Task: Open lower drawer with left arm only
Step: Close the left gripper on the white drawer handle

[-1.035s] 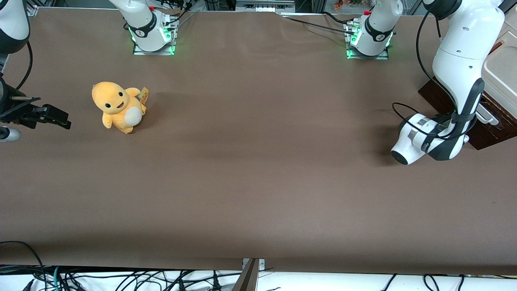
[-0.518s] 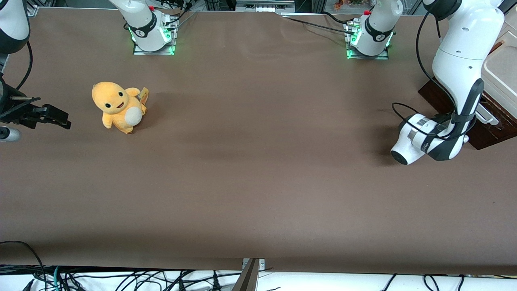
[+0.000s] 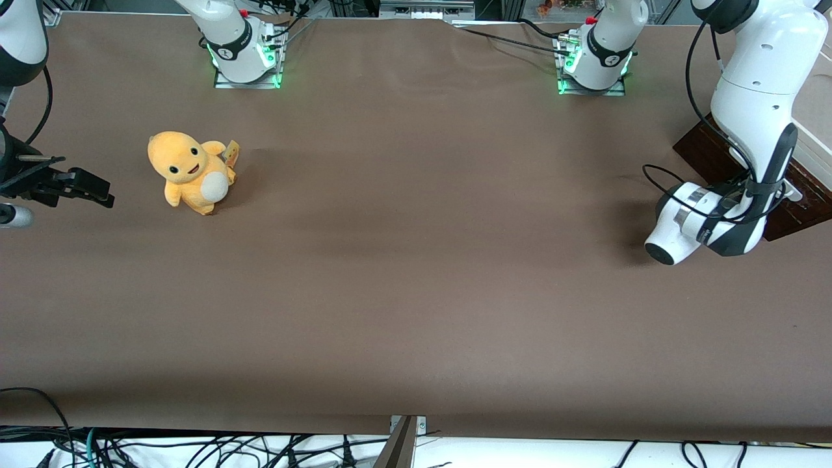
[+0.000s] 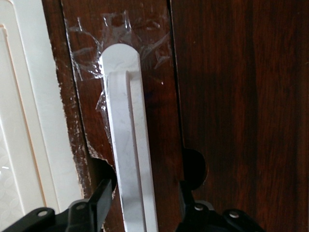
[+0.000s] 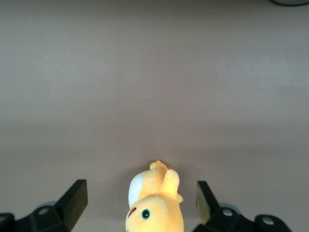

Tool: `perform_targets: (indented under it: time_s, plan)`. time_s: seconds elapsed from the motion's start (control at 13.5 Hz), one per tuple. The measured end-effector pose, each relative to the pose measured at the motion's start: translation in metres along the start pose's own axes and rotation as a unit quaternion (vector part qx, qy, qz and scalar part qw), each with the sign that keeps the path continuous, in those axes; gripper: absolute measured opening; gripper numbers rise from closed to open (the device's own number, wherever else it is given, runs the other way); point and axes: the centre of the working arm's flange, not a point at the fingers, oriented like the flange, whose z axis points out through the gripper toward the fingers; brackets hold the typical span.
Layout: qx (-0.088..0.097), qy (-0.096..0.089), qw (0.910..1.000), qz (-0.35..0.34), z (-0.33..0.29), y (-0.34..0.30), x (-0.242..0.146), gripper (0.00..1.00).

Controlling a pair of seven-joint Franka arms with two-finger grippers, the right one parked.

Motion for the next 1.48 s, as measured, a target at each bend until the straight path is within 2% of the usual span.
perform_targets:
  time_s: [0.15,0.22,0.37,0.44,0.52,1.04,1.48]
  plan:
    - [-0.002,0.004,1.0,0.001,-0.005,0.0,-0.002,0.45]
    - [-0.003,0.006,1.0,0.001,-0.007,0.0,-0.003,0.44]
    - [-0.002,0.007,1.0,-0.002,-0.009,-0.005,-0.003,0.26]
    - [-0.003,0.008,1.0,-0.003,-0.01,-0.007,-0.003,0.26]
    - [-0.004,0.008,0.9999,-0.005,-0.011,-0.007,-0.003,0.19]
    - [-0.004,0.009,0.9999,-0.011,-0.012,-0.008,-0.004,0.19]
    - [-0.005,0.02,0.9997,-0.01,-0.024,-0.008,-0.009,0.19]
